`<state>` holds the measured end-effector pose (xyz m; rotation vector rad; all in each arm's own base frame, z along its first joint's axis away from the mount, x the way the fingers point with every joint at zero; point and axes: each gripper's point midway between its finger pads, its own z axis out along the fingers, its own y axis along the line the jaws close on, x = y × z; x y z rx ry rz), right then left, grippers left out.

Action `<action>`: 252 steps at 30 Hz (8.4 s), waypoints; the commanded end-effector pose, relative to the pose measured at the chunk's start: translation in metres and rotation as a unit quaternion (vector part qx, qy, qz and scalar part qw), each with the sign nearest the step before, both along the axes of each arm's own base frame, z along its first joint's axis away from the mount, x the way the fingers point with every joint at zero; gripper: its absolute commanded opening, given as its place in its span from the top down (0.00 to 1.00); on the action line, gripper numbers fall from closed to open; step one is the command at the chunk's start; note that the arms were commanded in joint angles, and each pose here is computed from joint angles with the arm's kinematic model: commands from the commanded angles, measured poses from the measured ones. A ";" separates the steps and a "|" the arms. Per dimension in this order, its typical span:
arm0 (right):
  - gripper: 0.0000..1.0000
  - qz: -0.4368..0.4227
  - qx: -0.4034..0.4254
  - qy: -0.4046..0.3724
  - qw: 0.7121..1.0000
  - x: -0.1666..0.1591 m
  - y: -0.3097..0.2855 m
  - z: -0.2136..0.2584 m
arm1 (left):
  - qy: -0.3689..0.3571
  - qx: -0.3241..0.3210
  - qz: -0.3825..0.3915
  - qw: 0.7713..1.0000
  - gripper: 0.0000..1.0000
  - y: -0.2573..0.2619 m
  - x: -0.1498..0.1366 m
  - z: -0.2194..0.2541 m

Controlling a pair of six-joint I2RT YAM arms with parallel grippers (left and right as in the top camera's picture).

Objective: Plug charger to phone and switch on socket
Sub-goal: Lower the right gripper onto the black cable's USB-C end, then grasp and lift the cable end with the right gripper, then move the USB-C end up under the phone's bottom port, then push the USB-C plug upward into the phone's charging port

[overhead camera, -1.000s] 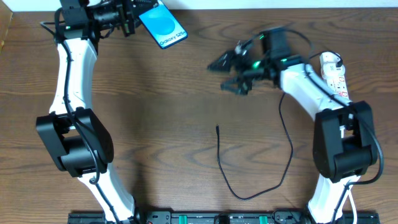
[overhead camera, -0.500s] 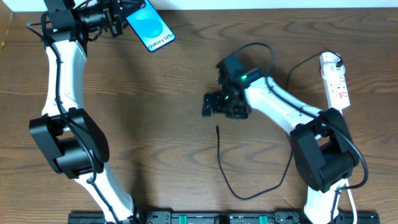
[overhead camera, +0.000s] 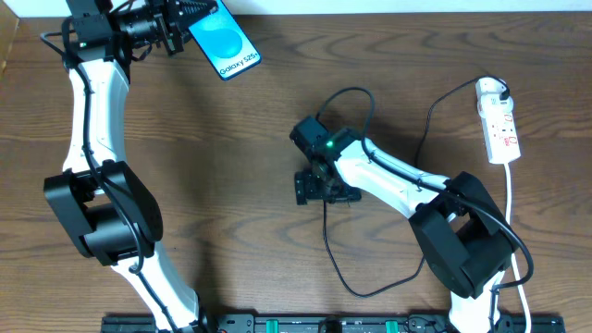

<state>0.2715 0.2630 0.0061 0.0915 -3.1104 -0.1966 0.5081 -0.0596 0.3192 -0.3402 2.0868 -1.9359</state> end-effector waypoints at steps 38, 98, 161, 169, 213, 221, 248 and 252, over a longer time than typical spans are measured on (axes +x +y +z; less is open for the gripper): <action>0.99 0.131 0.464 -0.002 0.876 0.044 0.071 0.095 | -0.112 0.042 -0.003 0.993 0.93 0.001 -0.002 0.009; 0.99 0.261 0.648 -0.179 0.693 0.083 0.094 0.235 | -0.217 0.041 -0.091 0.971 0.93 -0.047 -0.023 0.012; 0.99 0.262 0.648 -0.197 0.688 0.087 0.094 0.239 | -0.191 0.032 -0.097 0.976 0.92 -0.053 -0.024 0.012; 0.99 0.262 0.648 -0.198 0.688 0.087 0.094 0.239 | -0.199 0.033 -0.099 0.974 0.93 -0.053 -0.025 0.012; 0.99 0.226 0.644 -0.218 0.698 0.104 0.090 0.243 | -0.221 0.035 -0.110 0.968 0.92 -0.061 -0.028 0.013; 0.99 0.200 0.642 -0.219 0.707 0.111 0.090 0.243 | -0.239 0.039 -0.117 0.963 0.92 -0.068 -0.030 0.013; 0.01 0.189 0.640 -0.225 0.710 0.117 0.087 0.243 | -0.241 0.042 -0.107 0.964 0.92 -0.058 -0.027 0.012; 0.01 0.176 0.635 -0.240 0.713 0.130 0.073 0.243 | -0.235 0.043 -0.097 0.966 0.92 -0.048 -0.025 0.012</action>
